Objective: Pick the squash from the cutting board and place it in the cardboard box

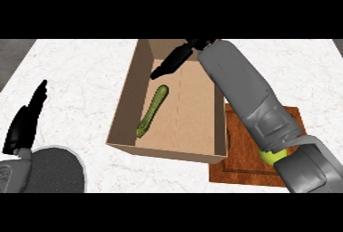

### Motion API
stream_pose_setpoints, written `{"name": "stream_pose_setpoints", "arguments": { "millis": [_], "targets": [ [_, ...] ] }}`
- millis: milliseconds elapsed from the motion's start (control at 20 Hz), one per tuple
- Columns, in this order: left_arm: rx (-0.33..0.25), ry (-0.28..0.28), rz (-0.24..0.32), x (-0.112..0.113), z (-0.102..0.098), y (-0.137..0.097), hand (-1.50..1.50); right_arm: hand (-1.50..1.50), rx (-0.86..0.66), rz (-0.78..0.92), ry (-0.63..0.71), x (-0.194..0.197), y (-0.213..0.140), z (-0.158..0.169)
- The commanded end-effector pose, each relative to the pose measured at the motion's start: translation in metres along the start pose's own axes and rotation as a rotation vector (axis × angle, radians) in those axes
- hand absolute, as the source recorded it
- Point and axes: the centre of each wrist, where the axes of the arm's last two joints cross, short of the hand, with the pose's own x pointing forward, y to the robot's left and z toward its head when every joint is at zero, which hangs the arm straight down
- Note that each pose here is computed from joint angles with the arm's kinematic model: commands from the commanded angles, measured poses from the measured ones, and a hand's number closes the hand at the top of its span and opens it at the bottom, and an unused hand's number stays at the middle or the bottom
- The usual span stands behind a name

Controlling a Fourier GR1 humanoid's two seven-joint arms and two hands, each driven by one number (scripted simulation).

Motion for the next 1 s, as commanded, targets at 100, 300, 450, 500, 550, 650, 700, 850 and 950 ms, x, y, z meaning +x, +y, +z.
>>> {"name": "stream_pose_setpoints", "arguments": {
  "millis": [100,300,450,500,550,650,700,850,950],
  "targets": [
    [0.0,-0.006,-0.009,0.002,-0.002,-0.004,0.0,-1.5,-0.086,-0.09,-0.003,-0.007,-0.052,0.024],
    [0.0,-0.015,-0.005,0.011,0.003,0.0,0.0,-1.5,-0.148,-0.059,0.047,-0.004,-0.12,0.064],
    [-0.005,-0.026,0.001,0.018,-0.006,0.0,0.0,-1.5,-0.157,-0.044,0.07,-0.018,-0.14,0.095],
    [0.008,-0.026,0.002,0.017,-0.01,0.008,0.0,-1.5,-0.16,-0.045,0.058,-0.007,-0.154,0.098],
    [-0.009,-0.033,0.013,0.016,-0.005,-0.008,0.0,-1.5,-0.163,-0.025,0.044,-0.003,-0.167,0.107],
    [-0.02,-0.025,-0.002,0.012,-0.002,-0.003,0.0,-1.5,-0.155,0.003,0.063,-0.005,-0.173,0.117],
    [0.002,-0.06,0.009,0.018,-0.006,0.003,0.0,-1.5,-0.159,-0.005,0.052,-0.003,-0.187,0.131],
    [0.005,-0.046,-0.005,0.014,-0.001,-0.013,0.0,-1.5,-0.115,0.024,0.084,-0.01,-0.187,0.14],
    [-0.031,-0.045,0.011,0.021,-0.008,-0.013,0.0,-1.5,-0.09,0.034,0.081,-0.002,-0.198,0.145]
  ]
}}
